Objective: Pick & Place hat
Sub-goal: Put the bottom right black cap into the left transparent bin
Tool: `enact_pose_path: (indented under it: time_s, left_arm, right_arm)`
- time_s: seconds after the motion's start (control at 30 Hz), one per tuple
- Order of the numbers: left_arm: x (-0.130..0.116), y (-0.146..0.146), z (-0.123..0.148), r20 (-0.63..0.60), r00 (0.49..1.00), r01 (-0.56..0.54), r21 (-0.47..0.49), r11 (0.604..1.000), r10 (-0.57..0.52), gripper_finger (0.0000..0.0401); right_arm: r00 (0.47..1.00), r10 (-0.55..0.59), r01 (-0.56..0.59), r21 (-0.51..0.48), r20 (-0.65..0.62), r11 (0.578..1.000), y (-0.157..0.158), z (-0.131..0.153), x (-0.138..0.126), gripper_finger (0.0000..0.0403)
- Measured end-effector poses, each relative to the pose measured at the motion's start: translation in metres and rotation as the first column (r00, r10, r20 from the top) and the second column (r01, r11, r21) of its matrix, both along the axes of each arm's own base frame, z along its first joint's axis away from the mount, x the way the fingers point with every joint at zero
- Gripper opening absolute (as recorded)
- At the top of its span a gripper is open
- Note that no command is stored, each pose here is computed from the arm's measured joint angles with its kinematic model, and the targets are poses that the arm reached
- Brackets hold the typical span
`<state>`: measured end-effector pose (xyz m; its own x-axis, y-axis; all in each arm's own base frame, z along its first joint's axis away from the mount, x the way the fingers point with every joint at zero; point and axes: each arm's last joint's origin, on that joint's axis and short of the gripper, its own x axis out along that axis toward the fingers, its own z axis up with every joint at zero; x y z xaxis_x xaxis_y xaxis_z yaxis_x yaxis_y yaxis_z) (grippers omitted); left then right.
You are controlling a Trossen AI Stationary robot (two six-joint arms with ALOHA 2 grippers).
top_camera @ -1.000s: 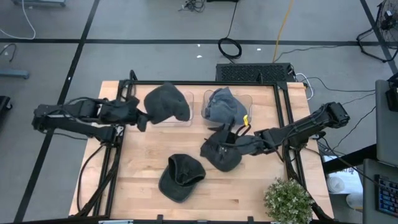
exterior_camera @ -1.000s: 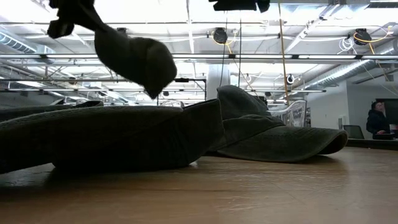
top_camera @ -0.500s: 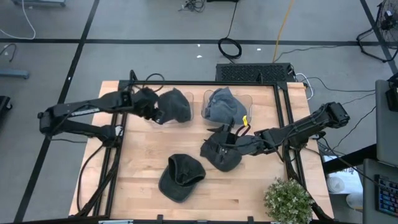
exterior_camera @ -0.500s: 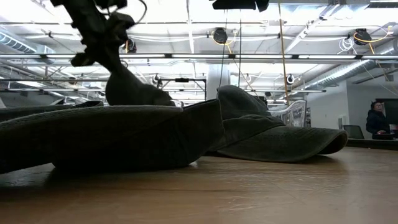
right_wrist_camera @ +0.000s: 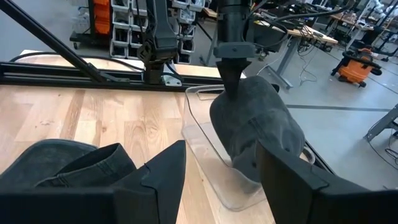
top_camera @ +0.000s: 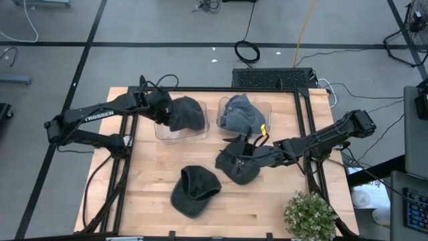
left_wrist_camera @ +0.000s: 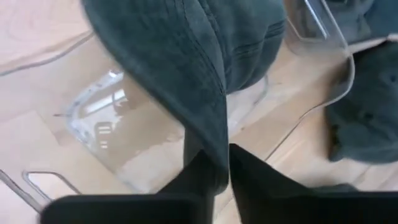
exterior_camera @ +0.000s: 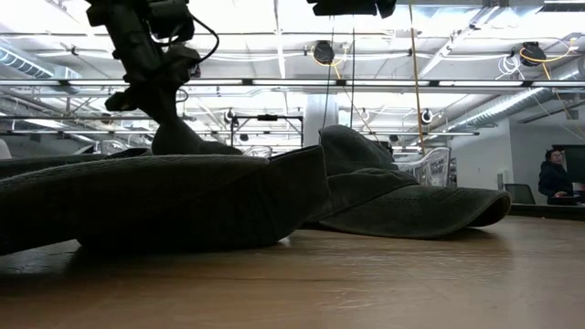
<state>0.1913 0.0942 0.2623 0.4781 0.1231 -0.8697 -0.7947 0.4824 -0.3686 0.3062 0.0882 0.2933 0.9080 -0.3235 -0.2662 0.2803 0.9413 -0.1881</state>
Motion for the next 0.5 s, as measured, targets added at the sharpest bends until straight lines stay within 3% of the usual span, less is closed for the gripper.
enact_pose_path:
  time_s: [0.23, 0.43, 0.5]
  left_arm:
    - [0.005, -0.008, 0.001, 0.011, 0.997, 0.082, 0.017, 0.997, -0.082, 0.0182]
    - [0.002, -0.011, 0.005, 0.078, 0.993, 0.101, -0.094, 0.99, -0.094, 0.0286]
    - [-0.001, -0.012, 0.011, 0.098, 0.991, 0.101, -0.091, 0.991, -0.092, 0.0311]
  right_arm:
    - [1.0, -0.001, 0.001, -0.002, -0.012, 1.0, 0.0, -0.001, 0.0, 0.018]
    - [1.0, -0.002, 0.002, 0.001, -0.013, 1.0, 0.0, -0.001, 0.0, 0.018]
    - [1.0, -0.002, 0.002, 0.002, -0.012, 1.0, 0.0, -0.001, 0.0, 0.018]
